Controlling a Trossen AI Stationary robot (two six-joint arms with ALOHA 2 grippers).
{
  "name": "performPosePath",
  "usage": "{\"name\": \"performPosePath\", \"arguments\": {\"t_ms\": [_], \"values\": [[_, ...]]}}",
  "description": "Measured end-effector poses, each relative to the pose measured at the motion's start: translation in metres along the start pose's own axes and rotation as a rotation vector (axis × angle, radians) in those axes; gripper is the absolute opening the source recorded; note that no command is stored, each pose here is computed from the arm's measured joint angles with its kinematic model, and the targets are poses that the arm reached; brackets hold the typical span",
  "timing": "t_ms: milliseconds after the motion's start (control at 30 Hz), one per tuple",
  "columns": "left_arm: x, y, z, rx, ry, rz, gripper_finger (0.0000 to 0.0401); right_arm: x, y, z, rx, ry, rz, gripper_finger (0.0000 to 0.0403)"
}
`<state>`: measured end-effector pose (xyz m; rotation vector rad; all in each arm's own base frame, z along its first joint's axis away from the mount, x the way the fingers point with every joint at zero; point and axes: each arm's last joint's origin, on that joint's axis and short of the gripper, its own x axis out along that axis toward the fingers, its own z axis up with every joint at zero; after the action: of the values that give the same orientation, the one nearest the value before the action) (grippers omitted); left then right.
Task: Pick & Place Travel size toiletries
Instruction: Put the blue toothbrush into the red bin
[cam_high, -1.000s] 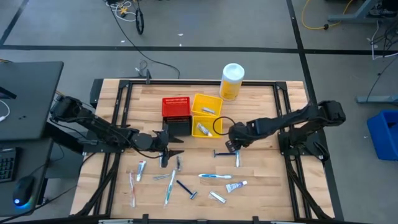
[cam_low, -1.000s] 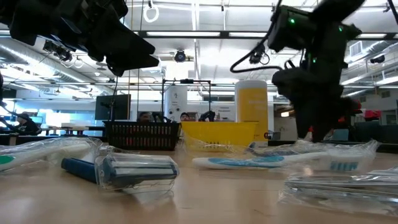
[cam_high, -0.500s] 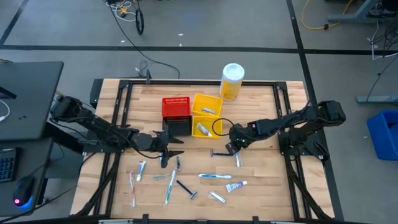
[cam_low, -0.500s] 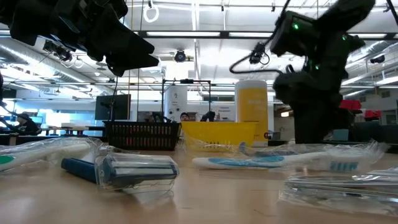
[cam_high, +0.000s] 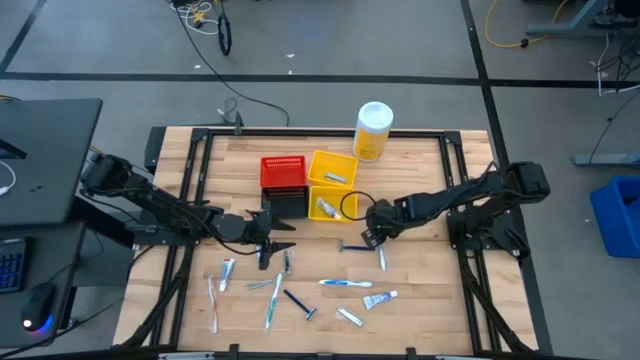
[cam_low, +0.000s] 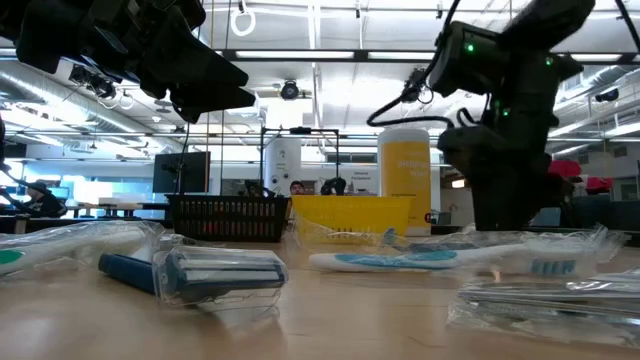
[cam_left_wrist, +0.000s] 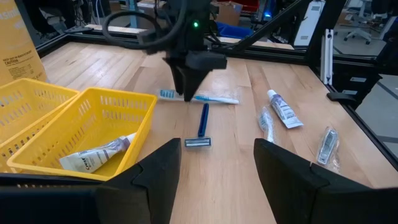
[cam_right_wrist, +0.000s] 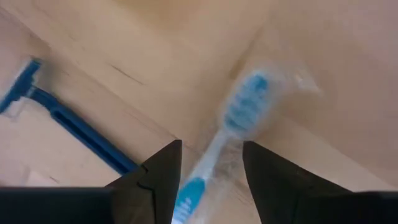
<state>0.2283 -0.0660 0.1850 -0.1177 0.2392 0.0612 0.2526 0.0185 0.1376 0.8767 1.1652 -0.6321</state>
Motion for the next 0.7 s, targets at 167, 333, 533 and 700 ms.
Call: {"name": "performPosePath", "arguments": {"t_ms": [167,333,533,700], "values": [[0.0,0.0,0.0,0.0,0.001,0.0,0.0212,0.013,0.001,0.001,-0.042,-0.011,-0.015,0.0166],[0.0,0.0,0.0,-0.002,0.001,0.0,0.0212,0.016,0.002,0.001,-0.221,-0.134,-0.093,0.0131],[0.0,0.0,0.0,-0.021,0.002,-0.001,0.0212,0.017,0.002,0.0,-0.303,-0.159,-0.116,0.0068],[0.0,0.0,0.0,-0.018,0.004,-0.008,0.0212,0.016,0.002,-0.001,-0.31,-0.119,-0.094,0.0031]]}}
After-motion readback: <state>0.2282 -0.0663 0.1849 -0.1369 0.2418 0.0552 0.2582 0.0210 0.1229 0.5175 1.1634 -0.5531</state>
